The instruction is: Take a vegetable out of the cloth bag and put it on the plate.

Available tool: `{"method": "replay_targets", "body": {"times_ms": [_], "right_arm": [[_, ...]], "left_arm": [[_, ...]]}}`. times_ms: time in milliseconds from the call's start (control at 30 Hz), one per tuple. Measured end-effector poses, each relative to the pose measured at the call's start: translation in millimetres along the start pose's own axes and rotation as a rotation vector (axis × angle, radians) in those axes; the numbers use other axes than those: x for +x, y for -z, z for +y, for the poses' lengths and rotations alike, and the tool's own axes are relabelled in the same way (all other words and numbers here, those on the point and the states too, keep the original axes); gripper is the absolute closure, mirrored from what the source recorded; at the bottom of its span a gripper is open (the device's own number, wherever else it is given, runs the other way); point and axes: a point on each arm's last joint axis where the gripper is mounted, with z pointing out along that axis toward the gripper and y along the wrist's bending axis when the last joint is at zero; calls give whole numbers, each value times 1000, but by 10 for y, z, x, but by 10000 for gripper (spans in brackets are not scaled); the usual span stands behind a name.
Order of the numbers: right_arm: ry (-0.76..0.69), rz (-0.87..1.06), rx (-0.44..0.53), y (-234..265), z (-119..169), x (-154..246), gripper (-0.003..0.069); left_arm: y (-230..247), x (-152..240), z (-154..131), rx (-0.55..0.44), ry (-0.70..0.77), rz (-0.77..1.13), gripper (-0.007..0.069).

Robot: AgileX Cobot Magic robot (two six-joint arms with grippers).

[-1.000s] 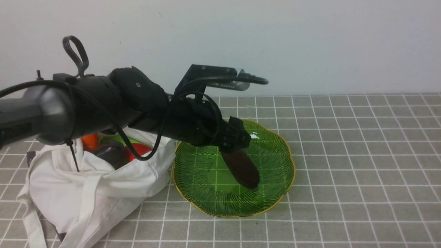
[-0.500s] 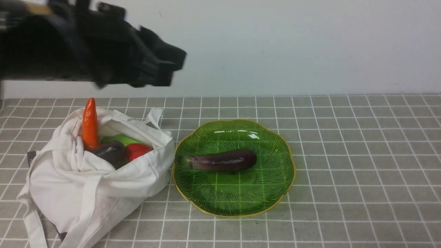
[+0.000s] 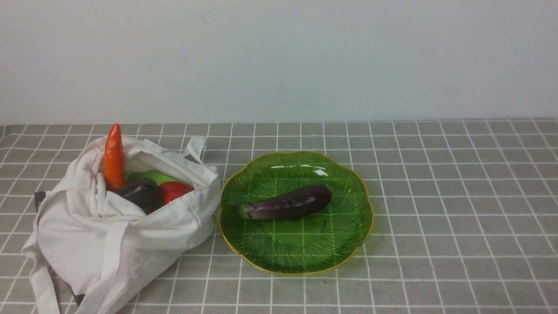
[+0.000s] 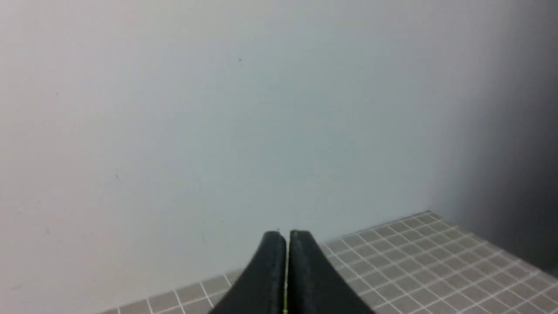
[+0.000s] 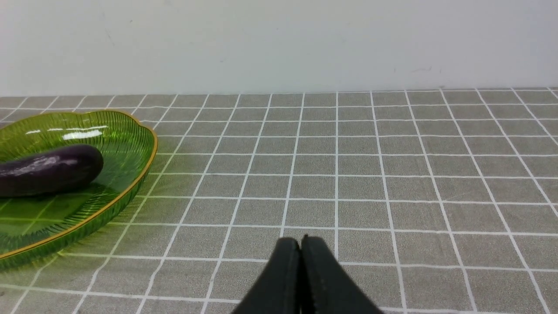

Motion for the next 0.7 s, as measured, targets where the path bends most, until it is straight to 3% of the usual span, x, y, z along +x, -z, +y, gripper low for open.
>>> {"method": "replay_targets", "body": {"times_ms": [267,667,700], "right_arm": [[0,0,0,0,0,0,673],[0,0,0,0,0,0,673],[0,0,0,0,0,0,673]], "left_arm": [[293,110,-11,-19,-103,-88,630],[108,501,98,-67,-196,22,630],[91,543,107,-35,-200,31,630]]}}
